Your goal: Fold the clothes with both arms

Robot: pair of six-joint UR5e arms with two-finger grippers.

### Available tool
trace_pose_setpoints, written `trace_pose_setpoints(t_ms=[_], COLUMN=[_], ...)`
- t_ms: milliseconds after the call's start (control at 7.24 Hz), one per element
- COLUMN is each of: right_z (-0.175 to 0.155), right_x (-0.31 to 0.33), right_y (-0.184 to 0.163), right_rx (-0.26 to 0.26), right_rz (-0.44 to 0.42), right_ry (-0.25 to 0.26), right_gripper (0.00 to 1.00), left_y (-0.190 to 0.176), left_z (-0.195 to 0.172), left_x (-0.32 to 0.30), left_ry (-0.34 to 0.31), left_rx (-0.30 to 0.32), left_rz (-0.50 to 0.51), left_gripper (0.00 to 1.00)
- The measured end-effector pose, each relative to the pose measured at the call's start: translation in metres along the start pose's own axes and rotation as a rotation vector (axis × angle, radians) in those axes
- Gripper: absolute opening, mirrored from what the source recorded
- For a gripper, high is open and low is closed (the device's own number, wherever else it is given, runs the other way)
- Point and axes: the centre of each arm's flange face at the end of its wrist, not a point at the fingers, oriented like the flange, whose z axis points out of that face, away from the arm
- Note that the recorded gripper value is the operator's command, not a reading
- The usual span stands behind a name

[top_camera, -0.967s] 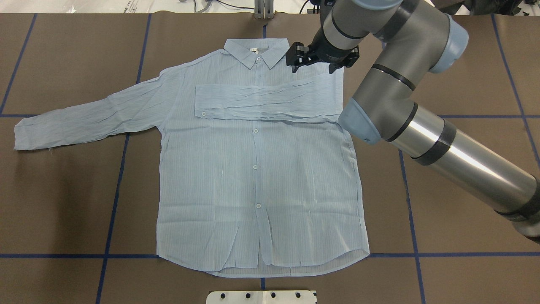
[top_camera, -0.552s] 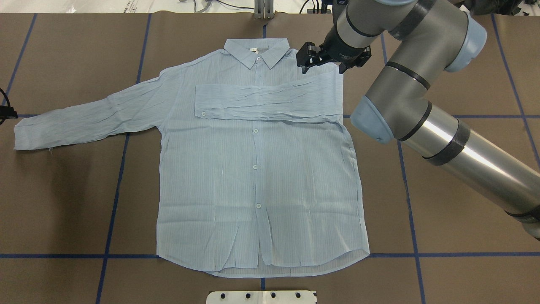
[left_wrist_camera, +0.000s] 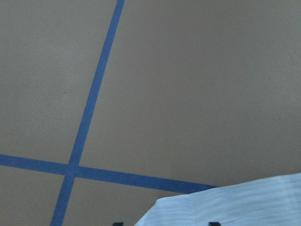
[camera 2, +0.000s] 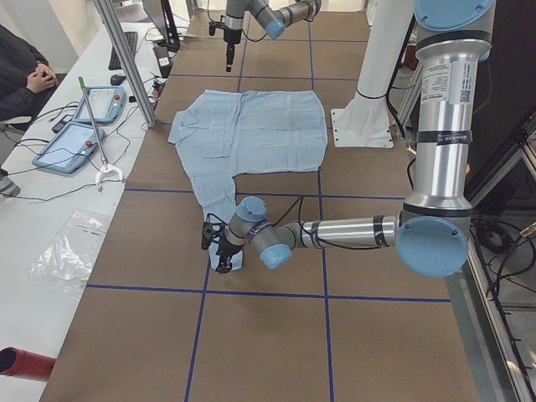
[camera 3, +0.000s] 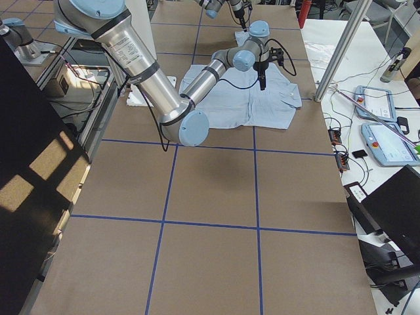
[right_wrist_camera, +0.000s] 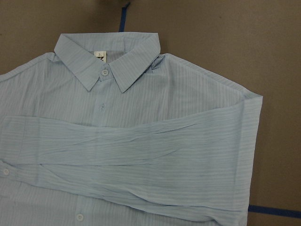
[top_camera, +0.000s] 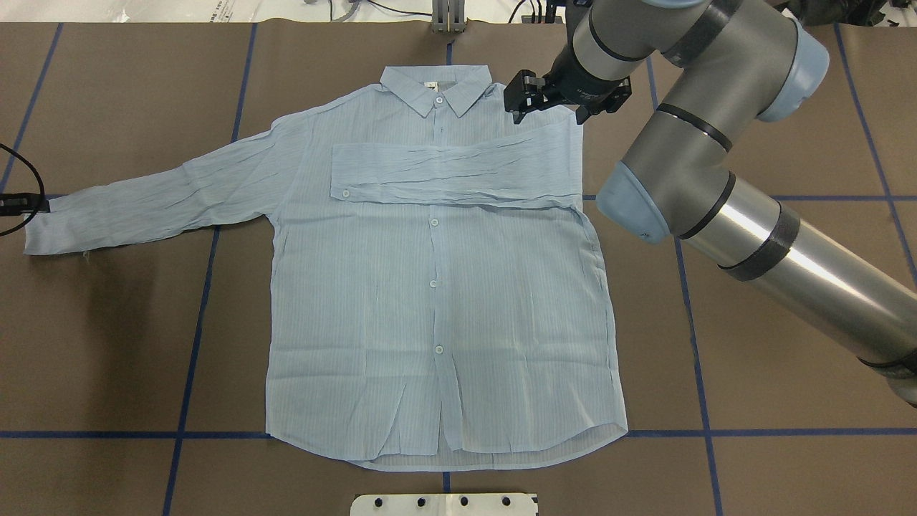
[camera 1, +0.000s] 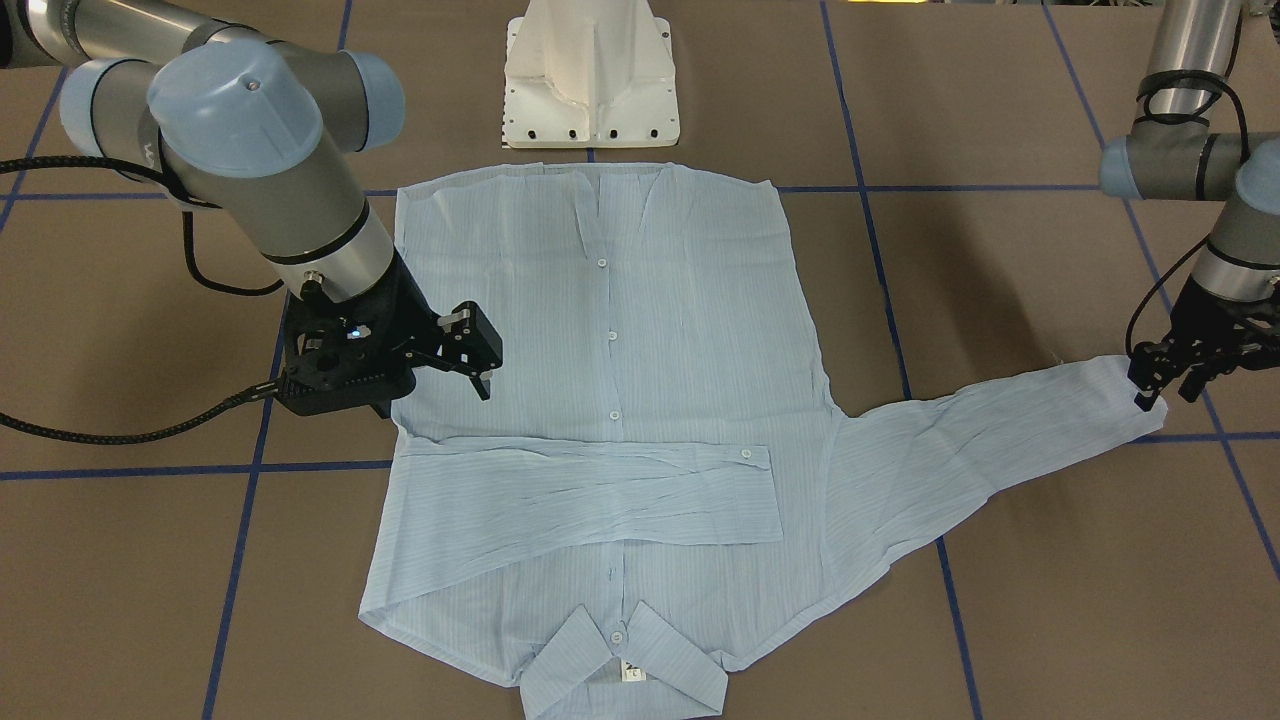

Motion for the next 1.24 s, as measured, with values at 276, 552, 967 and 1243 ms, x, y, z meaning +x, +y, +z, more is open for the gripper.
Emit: trace_pose_setpoints(t_ms=[276, 552, 967, 1243], right_z=[-0.0008, -0.0013, -0.0016, -0.0017], right_x=[-0.0014, -0.0018, -0.0021, -0.0022], right_y=[0.0000, 0.0000, -0.0001, -0.0002], right_rx=[0.002, 0.002, 0.004, 0.004], right_rz=[-0.001, -0.002, -0.002, -0.001], right_ry=[-0.002, -0.003, -0.003, -0.003], right_gripper=[1.00, 1.00, 1.00, 1.00], left_y=[0.0049, 0.0064, 0.0058, 0.0054], left_z=[0.0047, 0.0071, 0.0072, 0.0074], left_x=[-0.0084, -0.0116, -0.0106, -0.0090], left_ry=[-0.015, -0.022, -0.020, -0.018], left_rx=[-0.011, -0.016, -0.017, -0.017], left_rz=[0.013, 0.012, 0.011, 0.011], left_gripper=[0.57, 0.57, 0.57, 0.57])
